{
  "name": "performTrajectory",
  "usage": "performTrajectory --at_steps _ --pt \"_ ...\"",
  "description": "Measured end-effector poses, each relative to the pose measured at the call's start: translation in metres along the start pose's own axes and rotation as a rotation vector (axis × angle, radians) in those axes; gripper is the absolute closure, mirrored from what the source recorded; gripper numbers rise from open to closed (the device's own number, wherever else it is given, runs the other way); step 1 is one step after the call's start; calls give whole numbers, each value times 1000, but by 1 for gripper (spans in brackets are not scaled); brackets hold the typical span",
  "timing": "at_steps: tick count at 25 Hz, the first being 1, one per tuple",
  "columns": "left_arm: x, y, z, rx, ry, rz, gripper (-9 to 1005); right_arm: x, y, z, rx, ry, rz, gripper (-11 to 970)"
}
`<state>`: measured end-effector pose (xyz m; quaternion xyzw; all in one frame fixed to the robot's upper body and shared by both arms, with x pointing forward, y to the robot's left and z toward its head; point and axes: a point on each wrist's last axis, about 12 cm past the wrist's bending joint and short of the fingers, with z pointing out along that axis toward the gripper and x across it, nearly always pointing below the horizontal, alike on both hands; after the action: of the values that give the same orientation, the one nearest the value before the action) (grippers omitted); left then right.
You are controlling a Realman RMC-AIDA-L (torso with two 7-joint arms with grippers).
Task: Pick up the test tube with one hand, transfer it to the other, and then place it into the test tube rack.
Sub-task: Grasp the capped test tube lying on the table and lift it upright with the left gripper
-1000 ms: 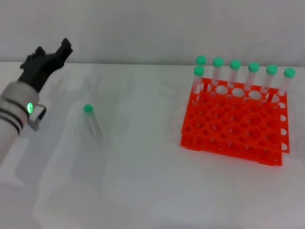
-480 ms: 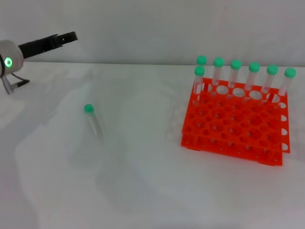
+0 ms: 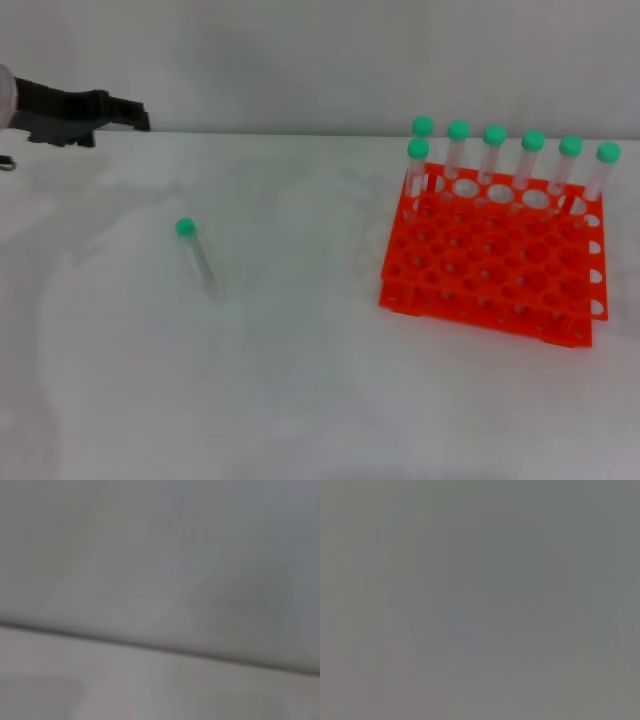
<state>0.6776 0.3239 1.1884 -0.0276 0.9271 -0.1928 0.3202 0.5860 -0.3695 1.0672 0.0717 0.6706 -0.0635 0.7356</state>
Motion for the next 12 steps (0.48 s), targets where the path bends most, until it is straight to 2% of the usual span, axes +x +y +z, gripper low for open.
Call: performTrajectory --at_steps 7,12 --pt "-7 -15 -8 -114 173 7 165 -3 5 4 -10 -11 5 118" --pt "1 -29 2 -131 255 10 172 -4 11 7 -23 -14 8 118"
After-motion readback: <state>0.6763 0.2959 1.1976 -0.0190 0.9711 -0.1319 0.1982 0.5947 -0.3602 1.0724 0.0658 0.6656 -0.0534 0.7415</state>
